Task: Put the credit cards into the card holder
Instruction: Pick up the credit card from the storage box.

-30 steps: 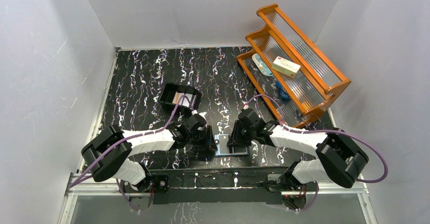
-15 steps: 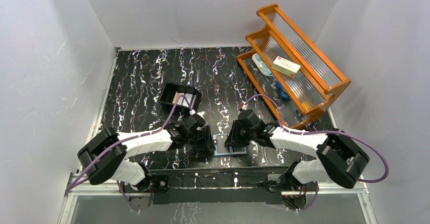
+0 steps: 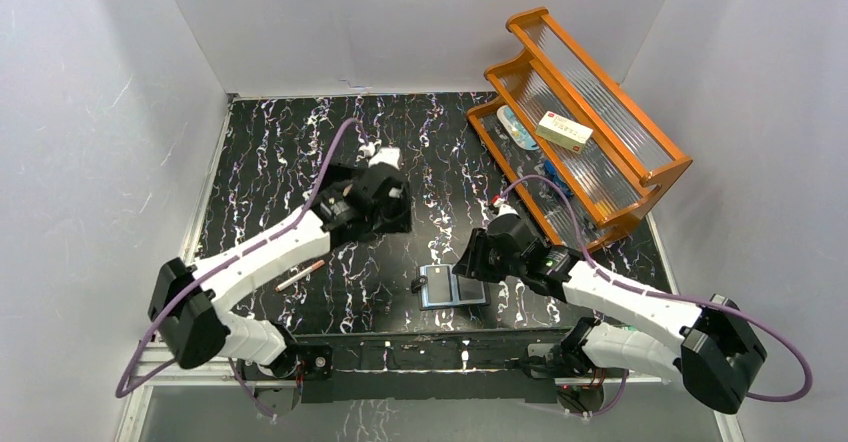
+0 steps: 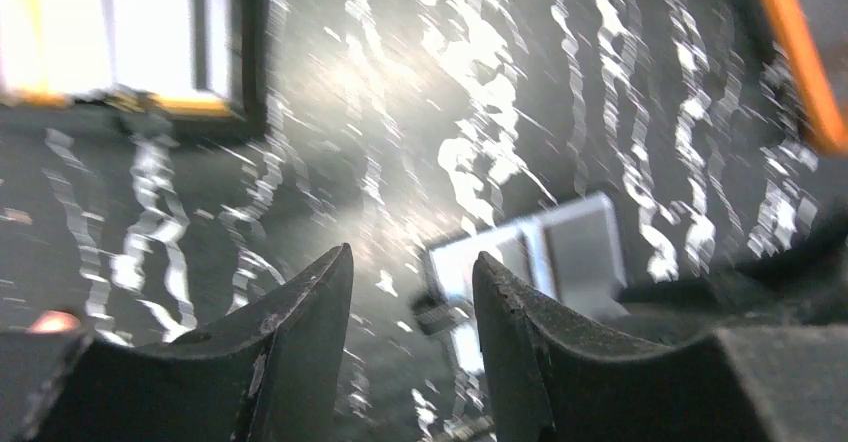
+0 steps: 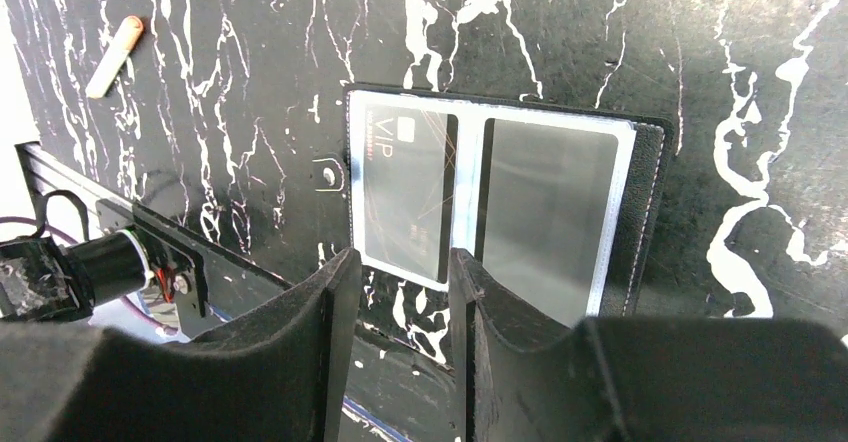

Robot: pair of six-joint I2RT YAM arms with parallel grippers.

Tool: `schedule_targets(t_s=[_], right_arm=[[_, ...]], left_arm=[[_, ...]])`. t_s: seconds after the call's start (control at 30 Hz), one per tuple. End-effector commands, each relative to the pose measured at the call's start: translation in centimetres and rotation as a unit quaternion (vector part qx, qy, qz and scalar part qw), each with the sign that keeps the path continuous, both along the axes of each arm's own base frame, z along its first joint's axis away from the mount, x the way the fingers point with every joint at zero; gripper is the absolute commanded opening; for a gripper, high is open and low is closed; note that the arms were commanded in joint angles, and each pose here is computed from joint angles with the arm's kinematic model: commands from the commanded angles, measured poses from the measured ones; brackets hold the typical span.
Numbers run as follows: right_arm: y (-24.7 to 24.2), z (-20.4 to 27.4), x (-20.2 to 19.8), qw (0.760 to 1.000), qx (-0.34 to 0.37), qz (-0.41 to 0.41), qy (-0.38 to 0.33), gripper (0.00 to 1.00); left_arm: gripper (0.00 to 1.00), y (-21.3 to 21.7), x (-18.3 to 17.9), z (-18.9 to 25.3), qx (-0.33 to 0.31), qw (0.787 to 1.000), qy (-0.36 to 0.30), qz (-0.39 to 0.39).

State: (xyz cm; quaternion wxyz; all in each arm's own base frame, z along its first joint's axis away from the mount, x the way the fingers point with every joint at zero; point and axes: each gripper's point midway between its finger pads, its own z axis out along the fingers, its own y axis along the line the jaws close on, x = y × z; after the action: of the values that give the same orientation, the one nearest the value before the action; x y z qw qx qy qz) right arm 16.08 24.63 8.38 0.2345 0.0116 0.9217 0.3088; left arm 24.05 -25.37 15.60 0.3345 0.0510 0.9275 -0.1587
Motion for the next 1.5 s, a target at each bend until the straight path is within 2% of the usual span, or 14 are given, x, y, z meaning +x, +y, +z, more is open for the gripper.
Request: schedule_targets(t_s=[0.0,0.17,0.27,0.57,0.73,0.83,1.27,1.33,1.47], right_arm=[[0.2,3.3,0.9,0.999,0.016,-0.002,-0.043,0.46],[0.0,4.2,1.0,0.998,0.030,-0.005,-0.062,0.46],[-0.1,4.3,1.1,0.997,0.030,-0.007,-0.065,0.46],[0.9,4.0,1.2,0.998,0.040,0.002,-0.056,0.46],[1.4,4.3,1.3,0.998,0.040,0.010,-0.055,0.46],[1.7,4.5,1.4,0.998,0.041,0.015,-0.055,0.46],[1.8,5.6,1.9,0.997,0.044,0.010,-0.067,0.47],[1.7,5.5,1.9,0.997,0.041,0.009,-0.066,0.47],[1.6,5.3,2.0,0.997,0.039,0.006,-0.066,0.47]], left_arm=[[0.46,6.9,5.2,-0.1,0.159,0.987,-0.028,0.028],[0.43,8.6,10.0,-0.8,0.187,0.982,-0.018,0.018],[0.42,10.8,12.2,-1.7,0.245,0.969,-0.014,0.034],[0.38,14.9,16.1,-5.1,0.320,0.946,-0.006,0.052],[0.37,15.0,17.4,-5.7,0.319,0.946,-0.005,0.053],[0.42,14.9,18.0,-6.2,0.310,0.949,-0.003,0.051],[0.44,15.5,18.2,-10.0,0.332,0.942,0.032,0.042],[0.42,15.3,18.1,-10.4,0.327,0.944,0.036,0.036],[0.27,14.0,18.1,-9.9,0.298,0.954,0.035,0.017]])
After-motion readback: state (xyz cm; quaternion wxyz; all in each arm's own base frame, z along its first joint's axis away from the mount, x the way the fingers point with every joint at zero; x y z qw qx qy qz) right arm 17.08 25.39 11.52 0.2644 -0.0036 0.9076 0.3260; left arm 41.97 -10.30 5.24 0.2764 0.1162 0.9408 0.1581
